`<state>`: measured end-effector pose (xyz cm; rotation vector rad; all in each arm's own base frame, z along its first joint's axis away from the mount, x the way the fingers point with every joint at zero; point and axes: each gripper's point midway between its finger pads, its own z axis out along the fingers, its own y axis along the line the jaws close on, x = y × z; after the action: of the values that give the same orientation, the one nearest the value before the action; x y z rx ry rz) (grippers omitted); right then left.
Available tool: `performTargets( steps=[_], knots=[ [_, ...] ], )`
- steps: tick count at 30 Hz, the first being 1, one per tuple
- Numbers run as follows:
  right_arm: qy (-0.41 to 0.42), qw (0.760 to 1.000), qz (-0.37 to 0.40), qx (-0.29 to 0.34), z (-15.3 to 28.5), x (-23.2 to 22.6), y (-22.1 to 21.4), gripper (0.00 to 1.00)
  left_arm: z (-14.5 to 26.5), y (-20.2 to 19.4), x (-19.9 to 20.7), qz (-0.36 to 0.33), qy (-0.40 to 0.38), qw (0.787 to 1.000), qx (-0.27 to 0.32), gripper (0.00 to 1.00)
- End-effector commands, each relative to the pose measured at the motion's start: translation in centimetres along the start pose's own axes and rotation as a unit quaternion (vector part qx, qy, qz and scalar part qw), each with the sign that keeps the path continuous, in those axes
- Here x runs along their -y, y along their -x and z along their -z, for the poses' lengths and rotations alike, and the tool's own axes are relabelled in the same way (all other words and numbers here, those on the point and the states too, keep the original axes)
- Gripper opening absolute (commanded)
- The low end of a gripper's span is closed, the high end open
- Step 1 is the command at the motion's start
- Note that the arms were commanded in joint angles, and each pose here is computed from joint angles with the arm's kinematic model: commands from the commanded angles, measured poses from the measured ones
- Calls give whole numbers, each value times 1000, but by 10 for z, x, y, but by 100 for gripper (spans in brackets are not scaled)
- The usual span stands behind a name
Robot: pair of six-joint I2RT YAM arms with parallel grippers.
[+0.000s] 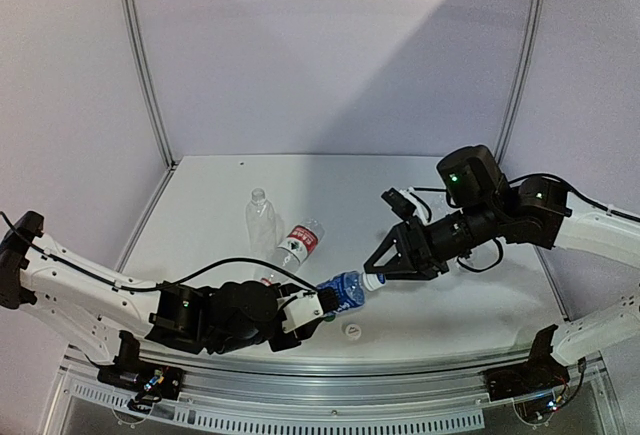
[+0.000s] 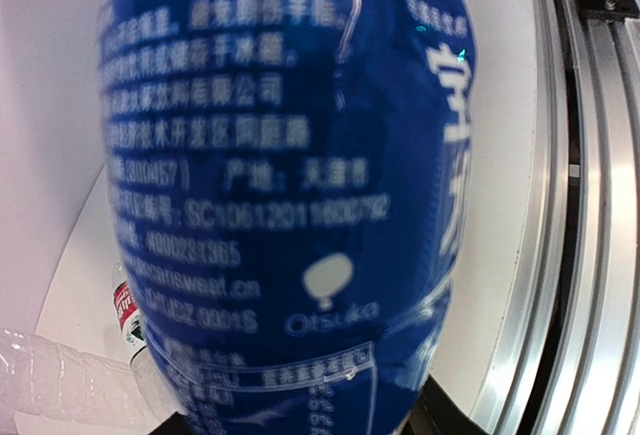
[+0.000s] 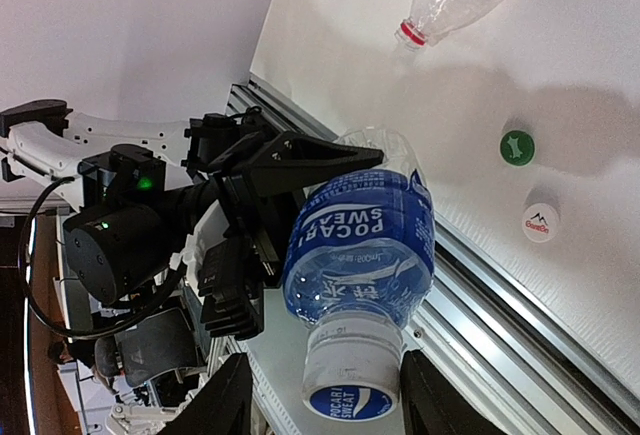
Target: Unscrew the bottle caps
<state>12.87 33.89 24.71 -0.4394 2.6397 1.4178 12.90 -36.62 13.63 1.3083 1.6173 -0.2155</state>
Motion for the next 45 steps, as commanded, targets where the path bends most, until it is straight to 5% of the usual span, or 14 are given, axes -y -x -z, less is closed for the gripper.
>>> performTargets(
  steps=[1,18,23,26,30,35,40,45],
  knots=[
    [4,1000,-12,-21,-6,4,-6,49,6,8,1,4,1,1000,16,12],
    [-21,999,2,-43,-4,17,-18,44,4,6,3,2,-2,1000,12,11],
    [-30,999,14,-31,1,16,-15,29,4,7,3,2,-2,1000,12,11],
    [-39,998,50,-19,5,14,-9,19,4,6,3,1,-3,1000,11,11],
    [-90,977,192,20,15,16,11,12,4,8,6,4,-12,1000,14,12],
    [-196,865,454,81,22,24,54,10,1,7,21,0,-50,999,18,14],
    [-164,749,631,118,15,-6,55,8,-7,0,32,-7,-65,998,2,14],
    [-220,545,808,44,1,-8,30,11,-10,-3,34,-9,-67,998,-5,14]
  ],
)
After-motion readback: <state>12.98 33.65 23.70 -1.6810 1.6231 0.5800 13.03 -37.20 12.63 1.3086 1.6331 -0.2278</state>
